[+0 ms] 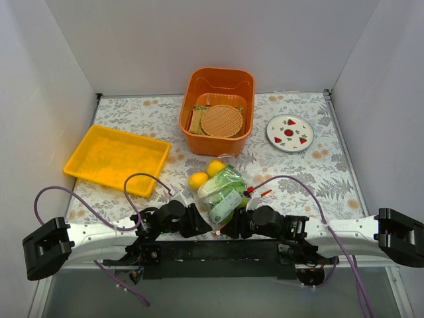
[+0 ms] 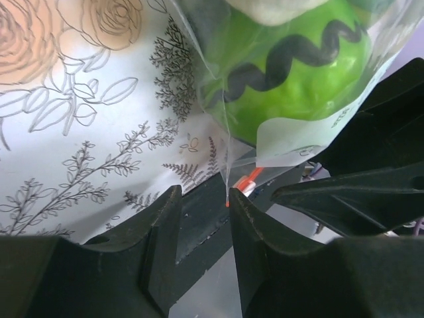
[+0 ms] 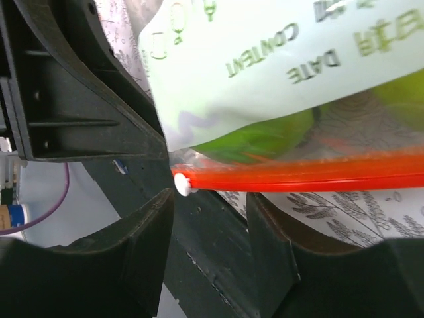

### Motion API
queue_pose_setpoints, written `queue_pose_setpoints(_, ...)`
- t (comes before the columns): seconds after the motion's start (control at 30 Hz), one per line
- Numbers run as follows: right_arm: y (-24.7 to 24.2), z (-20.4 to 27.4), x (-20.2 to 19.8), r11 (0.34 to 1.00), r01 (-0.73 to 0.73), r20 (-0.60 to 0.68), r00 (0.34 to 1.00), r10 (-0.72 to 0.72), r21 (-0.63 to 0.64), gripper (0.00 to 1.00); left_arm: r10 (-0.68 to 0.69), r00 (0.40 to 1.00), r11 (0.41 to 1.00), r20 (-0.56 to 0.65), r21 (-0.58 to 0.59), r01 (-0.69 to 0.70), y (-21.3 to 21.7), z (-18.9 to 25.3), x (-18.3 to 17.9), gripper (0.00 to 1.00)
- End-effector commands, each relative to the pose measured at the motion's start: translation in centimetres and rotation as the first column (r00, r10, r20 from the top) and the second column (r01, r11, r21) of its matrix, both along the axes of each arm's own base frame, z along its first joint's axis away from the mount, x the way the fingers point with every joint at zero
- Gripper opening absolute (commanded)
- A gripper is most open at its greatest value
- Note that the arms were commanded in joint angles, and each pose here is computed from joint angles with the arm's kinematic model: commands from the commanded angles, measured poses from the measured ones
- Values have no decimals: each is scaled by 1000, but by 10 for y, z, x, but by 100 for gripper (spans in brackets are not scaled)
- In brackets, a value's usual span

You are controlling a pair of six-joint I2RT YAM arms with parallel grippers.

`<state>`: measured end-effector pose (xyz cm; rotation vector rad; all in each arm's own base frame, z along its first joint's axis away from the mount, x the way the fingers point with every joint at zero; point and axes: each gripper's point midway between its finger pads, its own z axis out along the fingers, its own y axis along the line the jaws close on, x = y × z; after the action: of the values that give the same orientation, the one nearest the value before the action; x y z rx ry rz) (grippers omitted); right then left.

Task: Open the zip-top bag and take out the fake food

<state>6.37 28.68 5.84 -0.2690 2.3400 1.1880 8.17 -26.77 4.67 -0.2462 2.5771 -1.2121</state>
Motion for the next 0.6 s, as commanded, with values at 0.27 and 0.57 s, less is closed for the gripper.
queue_pose_setpoints(0.27, 17, 12, 0, 994, 51, 4, 999, -52, 102, 51, 8, 1000, 993, 6, -114, -7, -17, 12, -4, 33)
queue_pose_setpoints(0.57, 17, 6, -2, 994, 52, -14, 999, -51, 92, 49, 7, 1000, 995, -5, -104, -7, -22, 6, -3, 22)
